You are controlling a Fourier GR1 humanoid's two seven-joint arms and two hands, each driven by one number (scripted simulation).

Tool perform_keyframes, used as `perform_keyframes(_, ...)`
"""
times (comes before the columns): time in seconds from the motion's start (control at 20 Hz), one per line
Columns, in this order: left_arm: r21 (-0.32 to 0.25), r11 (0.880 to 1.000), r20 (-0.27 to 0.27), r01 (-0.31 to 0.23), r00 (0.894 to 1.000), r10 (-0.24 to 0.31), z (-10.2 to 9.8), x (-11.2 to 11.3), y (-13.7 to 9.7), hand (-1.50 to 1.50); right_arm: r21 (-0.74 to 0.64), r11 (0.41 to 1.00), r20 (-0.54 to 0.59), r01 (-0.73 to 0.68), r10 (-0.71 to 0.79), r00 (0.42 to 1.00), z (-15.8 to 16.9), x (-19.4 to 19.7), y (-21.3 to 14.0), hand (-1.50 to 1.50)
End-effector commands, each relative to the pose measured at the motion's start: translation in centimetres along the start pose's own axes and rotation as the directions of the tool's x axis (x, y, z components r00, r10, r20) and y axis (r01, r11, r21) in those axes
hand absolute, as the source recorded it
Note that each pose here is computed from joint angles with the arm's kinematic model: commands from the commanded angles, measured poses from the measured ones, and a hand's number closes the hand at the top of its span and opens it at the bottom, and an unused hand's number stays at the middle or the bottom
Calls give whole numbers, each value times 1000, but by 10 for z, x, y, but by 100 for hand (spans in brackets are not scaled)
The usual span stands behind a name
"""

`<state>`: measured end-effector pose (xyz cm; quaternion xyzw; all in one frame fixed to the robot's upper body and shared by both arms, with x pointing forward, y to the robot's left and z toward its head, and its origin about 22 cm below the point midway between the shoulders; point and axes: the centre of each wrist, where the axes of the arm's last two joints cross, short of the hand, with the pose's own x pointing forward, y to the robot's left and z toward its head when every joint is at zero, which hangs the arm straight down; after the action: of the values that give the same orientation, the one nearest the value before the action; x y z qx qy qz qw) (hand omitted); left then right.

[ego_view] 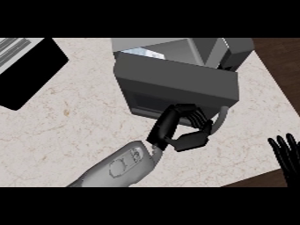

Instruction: Pick up the milk, place it into the microwave and close the microwave

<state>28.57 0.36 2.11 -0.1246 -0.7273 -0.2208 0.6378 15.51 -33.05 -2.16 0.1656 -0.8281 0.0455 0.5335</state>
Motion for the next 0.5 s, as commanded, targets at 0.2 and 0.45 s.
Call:
perform_keyframes(0.2, 135, 987, 61, -82, 995, 74, -34, 20, 23, 150, 119, 992, 37, 47, -52, 998, -17, 22, 1, -150)
perform_keyframes(0.45, 183, 978, 83, -98, 993, 84, -49, 25, 34, 150, 107, 990, 39, 92, -97, 995, -18, 24, 8, -150)
